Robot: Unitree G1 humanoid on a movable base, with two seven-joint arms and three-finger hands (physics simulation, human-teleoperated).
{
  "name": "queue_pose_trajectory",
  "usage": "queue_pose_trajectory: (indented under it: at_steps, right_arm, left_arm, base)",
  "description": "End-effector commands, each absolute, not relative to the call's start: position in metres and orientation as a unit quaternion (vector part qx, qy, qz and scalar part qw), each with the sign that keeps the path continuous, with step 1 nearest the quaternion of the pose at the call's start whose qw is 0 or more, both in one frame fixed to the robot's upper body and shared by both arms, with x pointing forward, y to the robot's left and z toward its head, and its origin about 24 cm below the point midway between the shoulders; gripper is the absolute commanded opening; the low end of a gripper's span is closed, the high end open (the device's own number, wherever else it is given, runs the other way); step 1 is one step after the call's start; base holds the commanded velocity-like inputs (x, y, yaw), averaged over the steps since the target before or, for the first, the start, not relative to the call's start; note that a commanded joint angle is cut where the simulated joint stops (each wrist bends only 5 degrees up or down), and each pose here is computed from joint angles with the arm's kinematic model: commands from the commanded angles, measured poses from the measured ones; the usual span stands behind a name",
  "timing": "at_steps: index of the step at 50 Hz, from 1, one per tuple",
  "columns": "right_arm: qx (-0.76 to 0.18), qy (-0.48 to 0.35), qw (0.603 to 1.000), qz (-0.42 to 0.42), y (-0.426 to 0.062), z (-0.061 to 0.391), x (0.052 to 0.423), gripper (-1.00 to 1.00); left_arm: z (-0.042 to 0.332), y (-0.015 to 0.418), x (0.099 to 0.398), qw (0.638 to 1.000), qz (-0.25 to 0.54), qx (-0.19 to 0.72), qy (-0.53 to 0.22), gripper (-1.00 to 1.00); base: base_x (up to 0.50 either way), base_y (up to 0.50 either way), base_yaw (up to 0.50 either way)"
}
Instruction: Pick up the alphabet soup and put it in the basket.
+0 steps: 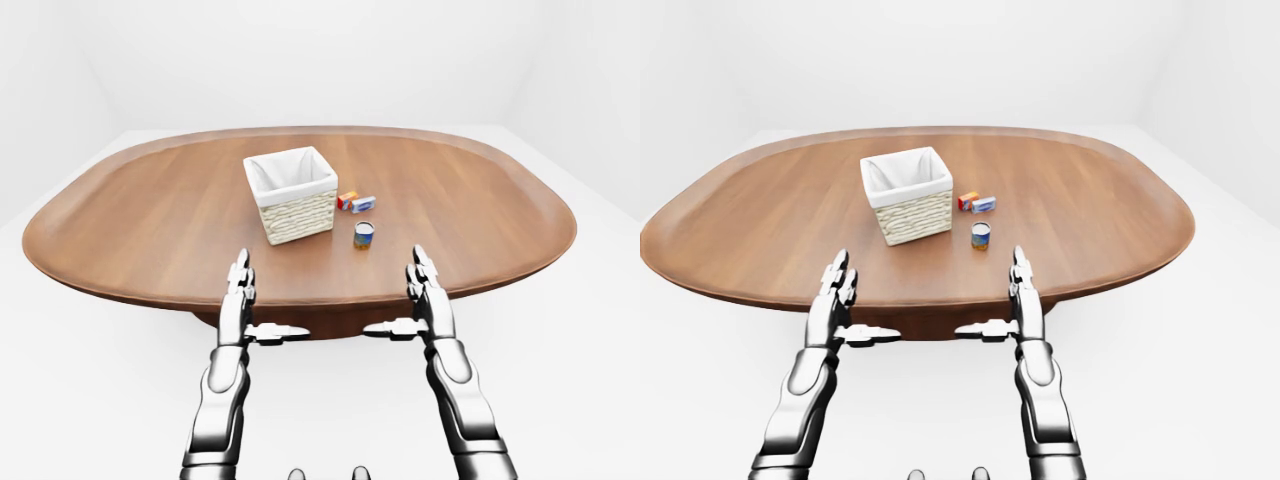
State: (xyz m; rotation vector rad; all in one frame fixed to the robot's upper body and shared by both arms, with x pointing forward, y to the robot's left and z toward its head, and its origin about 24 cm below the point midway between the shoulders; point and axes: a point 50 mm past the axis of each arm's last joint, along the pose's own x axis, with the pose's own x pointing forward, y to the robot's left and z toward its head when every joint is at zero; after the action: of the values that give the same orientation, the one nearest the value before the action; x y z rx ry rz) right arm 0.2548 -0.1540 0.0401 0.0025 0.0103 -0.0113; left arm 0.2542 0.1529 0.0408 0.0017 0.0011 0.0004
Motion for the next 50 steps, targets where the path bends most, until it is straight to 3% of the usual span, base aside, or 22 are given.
queue_pose_trajectory:
  at_steps: [1, 22, 28, 35, 37, 42, 47, 50]
  right_arm:
    - [0.009, 0.015, 1.0, -0.019, -0.163, 0.038, 0.256, 1.0]
    - [0.003, 0.018, 1.0, -0.019, -0.162, 0.037, 0.257, 1.0]
    - [0.005, -0.017, 0.999, -0.031, -0.163, 0.062, 0.257, 1.0]
    - [0.027, -0.141, 0.989, -0.048, -0.169, 0.12, 0.254, 1.0]
    - [0.036, -0.202, 0.978, -0.048, -0.17, 0.148, 0.246, 1.0]
    - [0.046, -0.268, 0.961, -0.048, -0.172, 0.177, 0.238, 1.0]
    - [0.057, -0.343, 0.936, -0.049, -0.175, 0.209, 0.226, 1.0]
    - [0.064, -0.373, 0.924, -0.049, -0.175, 0.222, 0.22, 1.0]
  left_arm:
    - [0.04, 0.16, 0.255, 1.0, 0.0, -0.008, 0.002, 1.0]
    - [0.038, 0.159, 0.256, 1.0, 0.0, 0.007, 0.001, 1.0]
    - [0.042, 0.166, 0.256, 1.0, 0.022, -0.017, 0.013, 1.0]
    - [0.104, 0.171, 0.255, 0.994, 0.026, -0.007, -0.107, 1.0]
    - [0.137, 0.175, 0.251, 0.983, 0.033, -0.007, -0.178, 1.0]
    - [0.174, 0.181, 0.238, 0.964, 0.041, -0.01, -0.262, 1.0]
    - [0.246, 0.191, 0.203, 0.899, 0.049, -0.023, -0.434, 1.0]
    - [0.269, 0.195, 0.186, 0.866, 0.049, -0.032, -0.496, 1.0]
  base:
    - [0.0, 0.0, 0.0]
    - [0.0, 0.0, 0.0]
    - [0.0, 0.0, 0.0]
    - [0.0, 0.0, 0.0]
    - [0.0, 0.0, 0.0]
    - [0.0, 0.0, 0.0]
    - [0.0, 0.0, 0.0]
    - [0.0, 0.0, 0.0]
